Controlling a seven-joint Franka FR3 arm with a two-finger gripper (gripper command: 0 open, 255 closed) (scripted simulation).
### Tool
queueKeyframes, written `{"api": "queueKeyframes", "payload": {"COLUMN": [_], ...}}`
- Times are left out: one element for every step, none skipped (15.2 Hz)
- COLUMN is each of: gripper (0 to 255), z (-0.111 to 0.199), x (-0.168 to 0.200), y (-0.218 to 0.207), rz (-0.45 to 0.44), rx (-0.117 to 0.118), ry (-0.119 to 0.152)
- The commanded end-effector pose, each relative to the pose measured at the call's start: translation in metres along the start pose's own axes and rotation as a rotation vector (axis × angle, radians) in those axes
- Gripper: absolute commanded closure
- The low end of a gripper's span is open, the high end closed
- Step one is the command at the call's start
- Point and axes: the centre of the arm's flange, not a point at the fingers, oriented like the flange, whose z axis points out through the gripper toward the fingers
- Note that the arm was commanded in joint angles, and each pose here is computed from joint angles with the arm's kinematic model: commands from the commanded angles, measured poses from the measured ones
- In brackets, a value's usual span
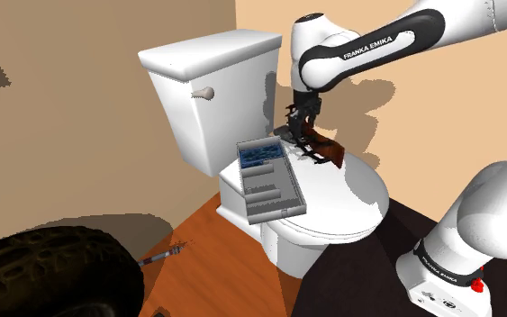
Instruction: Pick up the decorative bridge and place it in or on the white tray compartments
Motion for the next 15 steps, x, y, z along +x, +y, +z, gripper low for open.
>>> {"api": "queueKeyframes", "payload": {"gripper": [255,255,255,255,255,255,255,255,255,255,255,255,255,255,255], "z": [-0.01,-0.016,-0.02,-0.024,-0.028,-0.031,-0.035,-0.039,-0.043,-0.047,-0.051,-0.055,-0.059,-0.063,-0.067], "x": [-0.001,-0.001,-0.001,0.004,0.009,0.014,0.019,0.024,0.029,0.034,0.04,0.045,0.05,0.055,0.06], "y": [0.002,0.003,0.004,-0.008,-0.019,-0.031,-0.042,-0.054,-0.065,-0.077,-0.088,-0.1,-0.111,-0.123,-0.134], "rz": [0.0,0.0,0.0,0.0,0.0,0.0,0.0,0.0,0.0,0.0,0.0,0.0,0.0,0.0,0.0], "rx": [0.0,0.0,0.0,0.0,0.0,0.0,0.0,0.0,0.0,0.0,0.0,0.0,0.0,0.0,0.0], "ry": [0.001,0.001,0.001,0.001,0.001,0.001,0.001,0.001,0.001,0.001,0.001,0.001,0.001,0.001,0.001]}}
